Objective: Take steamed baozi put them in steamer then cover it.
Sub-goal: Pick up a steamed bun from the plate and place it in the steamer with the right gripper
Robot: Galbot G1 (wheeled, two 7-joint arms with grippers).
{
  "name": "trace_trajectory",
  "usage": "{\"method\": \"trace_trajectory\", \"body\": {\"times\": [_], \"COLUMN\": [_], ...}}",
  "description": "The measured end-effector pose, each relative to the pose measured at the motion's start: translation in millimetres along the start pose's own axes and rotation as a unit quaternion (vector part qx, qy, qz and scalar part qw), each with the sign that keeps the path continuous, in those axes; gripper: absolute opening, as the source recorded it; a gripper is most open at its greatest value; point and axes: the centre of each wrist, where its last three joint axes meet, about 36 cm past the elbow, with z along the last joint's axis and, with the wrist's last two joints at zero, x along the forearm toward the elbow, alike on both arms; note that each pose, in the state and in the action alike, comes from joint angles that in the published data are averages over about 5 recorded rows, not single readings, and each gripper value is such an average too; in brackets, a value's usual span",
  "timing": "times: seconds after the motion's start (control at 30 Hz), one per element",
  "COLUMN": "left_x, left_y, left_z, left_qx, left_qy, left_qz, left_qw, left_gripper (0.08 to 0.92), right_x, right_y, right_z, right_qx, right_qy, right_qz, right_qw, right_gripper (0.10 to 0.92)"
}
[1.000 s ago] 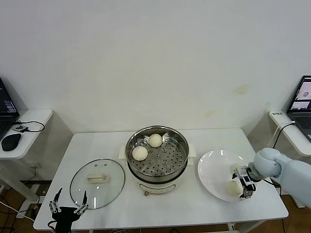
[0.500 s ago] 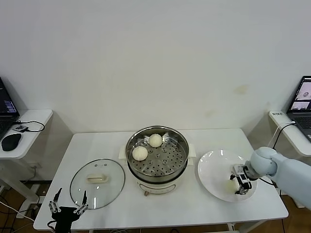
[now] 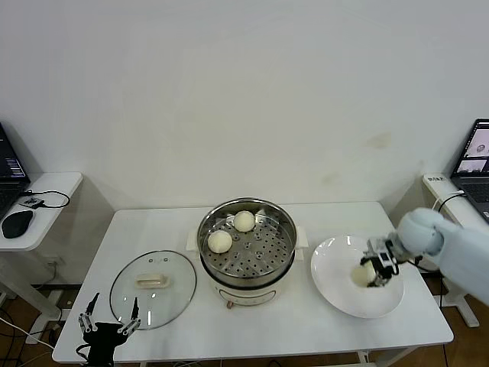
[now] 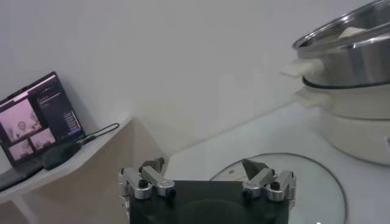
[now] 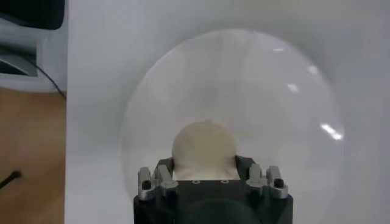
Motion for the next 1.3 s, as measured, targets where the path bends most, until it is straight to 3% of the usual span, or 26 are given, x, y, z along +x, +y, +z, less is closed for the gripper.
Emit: {"method": "trace_trajectory", "body": {"times": [0.3, 0.5, 0.87, 1.3], "left_x": [-3, -4, -2, -1], "left_y": [2, 5, 9, 7], "left_z": [-1, 2, 2, 3], "left_qx": [0.0, -0.001, 0.004, 0.013], "left_qy": [-0.003, 0.0, 0.003, 0.006], "left_qz": [-0.001, -0.006, -0.018, -0.026], "left_qw": [1.0, 1.0, 1.0, 1.0], "left_gripper": [0.823, 0.823, 0.823, 0.823], "right_x": [73, 89, 55, 5], "right_y": [-58, -83, -88, -70], "right_z": [-63, -128, -235, -296], "right_qx": [0.042, 0.099, 0.234, 0.388], "right_qy": [-0.036, -0.065, -0.095, -0.085], "right_qz": [0.058, 0.069, 0.038, -0.003], "right_qw": [0.997, 0.991, 0.967, 0.918], "right_gripper": [0.628, 0.635, 0.629, 0.637]}}
